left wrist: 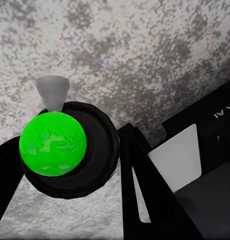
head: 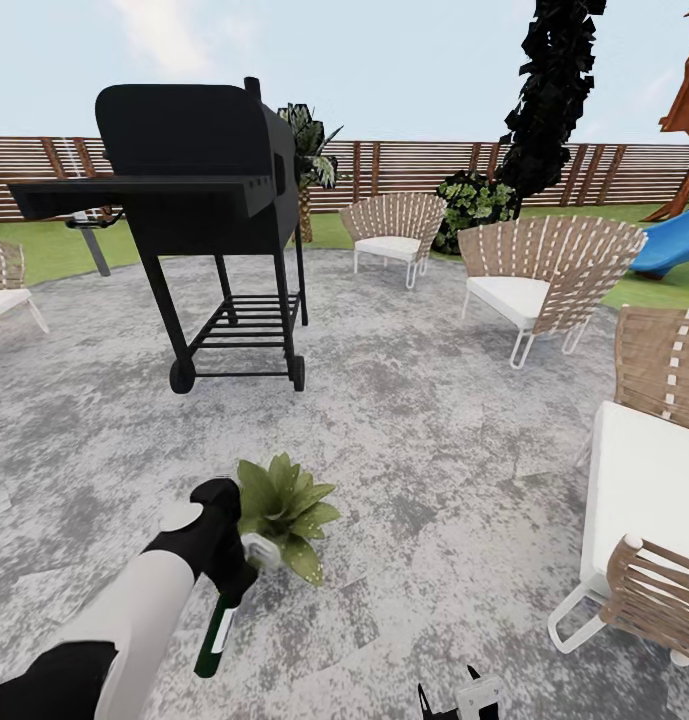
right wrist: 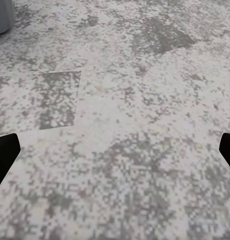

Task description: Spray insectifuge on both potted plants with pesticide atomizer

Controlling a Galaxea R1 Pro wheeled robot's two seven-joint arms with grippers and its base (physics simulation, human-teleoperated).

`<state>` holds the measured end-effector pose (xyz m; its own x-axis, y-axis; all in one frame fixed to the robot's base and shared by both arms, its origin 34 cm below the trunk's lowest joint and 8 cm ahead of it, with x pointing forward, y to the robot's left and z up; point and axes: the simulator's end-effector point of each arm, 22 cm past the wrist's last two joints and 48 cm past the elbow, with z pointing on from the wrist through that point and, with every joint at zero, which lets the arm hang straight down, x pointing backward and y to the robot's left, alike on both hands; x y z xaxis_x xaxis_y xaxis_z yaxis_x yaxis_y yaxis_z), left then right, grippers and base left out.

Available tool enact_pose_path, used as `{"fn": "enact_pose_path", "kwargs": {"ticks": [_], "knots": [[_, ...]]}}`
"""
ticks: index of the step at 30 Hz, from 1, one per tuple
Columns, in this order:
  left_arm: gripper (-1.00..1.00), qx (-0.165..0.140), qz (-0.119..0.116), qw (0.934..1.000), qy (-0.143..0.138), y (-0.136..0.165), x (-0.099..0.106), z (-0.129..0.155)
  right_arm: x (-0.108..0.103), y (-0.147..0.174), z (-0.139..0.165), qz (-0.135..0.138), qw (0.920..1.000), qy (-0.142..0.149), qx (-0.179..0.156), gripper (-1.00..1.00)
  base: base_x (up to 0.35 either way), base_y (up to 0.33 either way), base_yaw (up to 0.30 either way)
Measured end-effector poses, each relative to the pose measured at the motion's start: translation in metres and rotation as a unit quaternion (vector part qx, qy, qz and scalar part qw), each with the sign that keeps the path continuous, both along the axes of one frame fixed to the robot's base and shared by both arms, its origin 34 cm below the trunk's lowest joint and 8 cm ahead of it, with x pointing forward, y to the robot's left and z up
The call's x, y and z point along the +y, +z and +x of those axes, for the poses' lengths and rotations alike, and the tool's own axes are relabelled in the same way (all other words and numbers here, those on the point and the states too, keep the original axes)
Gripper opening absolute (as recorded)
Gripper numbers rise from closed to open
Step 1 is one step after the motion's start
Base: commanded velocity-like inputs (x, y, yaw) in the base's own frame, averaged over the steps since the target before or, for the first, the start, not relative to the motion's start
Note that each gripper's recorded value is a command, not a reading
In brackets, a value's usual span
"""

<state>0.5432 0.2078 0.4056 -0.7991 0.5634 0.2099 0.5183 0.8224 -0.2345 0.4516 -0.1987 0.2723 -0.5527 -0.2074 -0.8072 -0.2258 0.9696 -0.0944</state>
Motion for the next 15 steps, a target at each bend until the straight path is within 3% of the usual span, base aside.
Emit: {"fn": "enact_pose_path", "kwargs": {"ticks": [7,15], "knots": [[-1.00,0.005,0.003,1.0000,0.000,-0.0055,0.0037,-0.0077,0.0006,-0.0001,-0.0001,0.001,1.0000,0.001,0.000,1.00,-0.018,0.016,0.000],[-1.00,0.001,0.004,1.0000,0.001,-0.0049,0.0042,-0.0056,-0.0003,-0.0003,-0.0001,0.000,1.0000,0.000,0.000,1.00,-0.218,0.196,0.000]]}}
